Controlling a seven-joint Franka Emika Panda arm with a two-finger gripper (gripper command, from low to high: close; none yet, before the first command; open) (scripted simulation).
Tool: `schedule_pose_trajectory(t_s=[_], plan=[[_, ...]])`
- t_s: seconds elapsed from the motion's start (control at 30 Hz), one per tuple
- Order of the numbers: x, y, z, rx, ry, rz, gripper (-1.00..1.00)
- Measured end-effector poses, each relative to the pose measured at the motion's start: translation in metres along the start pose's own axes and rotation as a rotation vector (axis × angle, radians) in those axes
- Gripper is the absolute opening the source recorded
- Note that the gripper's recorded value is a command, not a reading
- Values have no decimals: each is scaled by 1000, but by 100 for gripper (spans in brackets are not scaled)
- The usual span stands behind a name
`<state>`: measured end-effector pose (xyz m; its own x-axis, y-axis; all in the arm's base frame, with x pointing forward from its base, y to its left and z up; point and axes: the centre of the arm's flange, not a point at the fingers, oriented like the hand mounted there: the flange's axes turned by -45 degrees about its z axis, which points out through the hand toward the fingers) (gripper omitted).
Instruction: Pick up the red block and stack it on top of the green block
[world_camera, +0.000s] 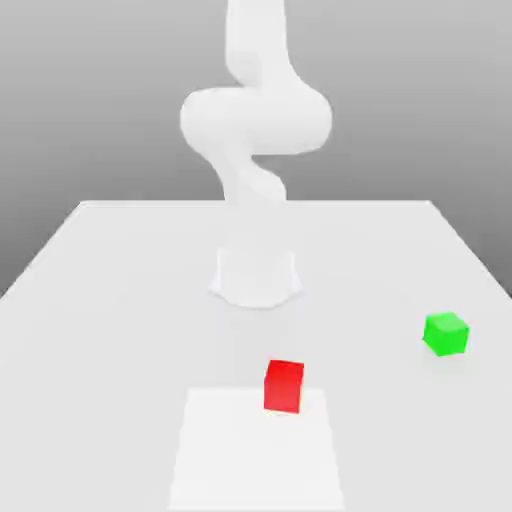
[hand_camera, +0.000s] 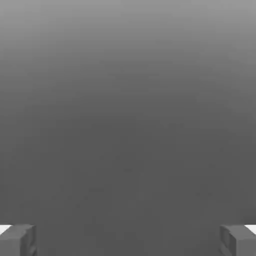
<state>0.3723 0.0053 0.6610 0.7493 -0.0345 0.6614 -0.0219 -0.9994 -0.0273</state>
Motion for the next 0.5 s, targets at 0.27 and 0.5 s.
schedule_pose_trajectory(t_s=[0.27, 0.5], plan=[[-102, -15, 176, -9, -296, 74, 0], [-256, -21, 278, -59, -583, 139, 0]])
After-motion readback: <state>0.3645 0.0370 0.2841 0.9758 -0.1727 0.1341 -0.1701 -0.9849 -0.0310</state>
